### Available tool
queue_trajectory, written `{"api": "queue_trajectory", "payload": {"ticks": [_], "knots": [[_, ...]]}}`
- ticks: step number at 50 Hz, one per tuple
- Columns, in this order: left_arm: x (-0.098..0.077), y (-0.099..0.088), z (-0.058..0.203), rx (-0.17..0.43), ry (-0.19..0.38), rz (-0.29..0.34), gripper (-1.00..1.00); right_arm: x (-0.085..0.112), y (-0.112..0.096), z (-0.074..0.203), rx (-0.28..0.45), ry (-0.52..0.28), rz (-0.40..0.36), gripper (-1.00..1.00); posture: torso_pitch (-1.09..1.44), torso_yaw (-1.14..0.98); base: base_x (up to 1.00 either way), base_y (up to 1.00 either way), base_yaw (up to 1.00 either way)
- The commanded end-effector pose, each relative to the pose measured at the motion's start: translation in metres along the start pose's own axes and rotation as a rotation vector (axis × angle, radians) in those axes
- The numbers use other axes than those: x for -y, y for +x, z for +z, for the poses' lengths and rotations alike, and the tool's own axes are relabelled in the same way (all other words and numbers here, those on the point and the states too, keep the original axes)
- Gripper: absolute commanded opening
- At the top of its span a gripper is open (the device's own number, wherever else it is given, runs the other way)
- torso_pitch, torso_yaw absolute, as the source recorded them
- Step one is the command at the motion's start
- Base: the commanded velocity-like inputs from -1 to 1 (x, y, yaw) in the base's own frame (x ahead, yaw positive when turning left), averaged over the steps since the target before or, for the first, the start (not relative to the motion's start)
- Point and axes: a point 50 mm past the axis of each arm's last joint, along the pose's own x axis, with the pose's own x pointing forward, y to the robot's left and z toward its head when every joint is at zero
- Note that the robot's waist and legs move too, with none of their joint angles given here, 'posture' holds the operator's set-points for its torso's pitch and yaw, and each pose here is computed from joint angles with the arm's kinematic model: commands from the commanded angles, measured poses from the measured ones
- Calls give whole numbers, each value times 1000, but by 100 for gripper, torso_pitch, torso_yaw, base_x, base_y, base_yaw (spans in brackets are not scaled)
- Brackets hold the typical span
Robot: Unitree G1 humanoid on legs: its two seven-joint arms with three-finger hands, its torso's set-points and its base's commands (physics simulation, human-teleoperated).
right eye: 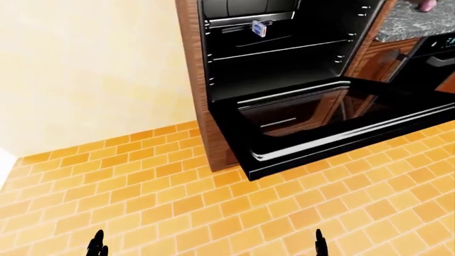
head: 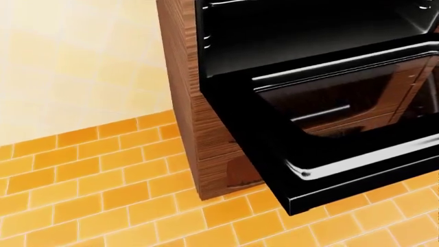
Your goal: Close the oven door.
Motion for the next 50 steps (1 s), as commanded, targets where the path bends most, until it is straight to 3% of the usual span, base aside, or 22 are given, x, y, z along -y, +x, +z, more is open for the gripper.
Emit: {"api": "queue_trajectory", "payload": {"ticks": [1, 14, 50], "knots": [[-4, 3, 9, 50, 6, 10, 100, 7, 3, 6, 35, 21, -20, 100, 0, 0, 0, 0, 0], [-5, 3, 9, 48, 7, 12, 100, 8, 3, 2, -12, 38, -26, 100, 0, 0, 0, 0, 0], [-5, 4, 9, 47, 4, 13, 100, 6, 3, -1, -37, 66, 12, 100, 0, 0, 0, 0, -12]]}}
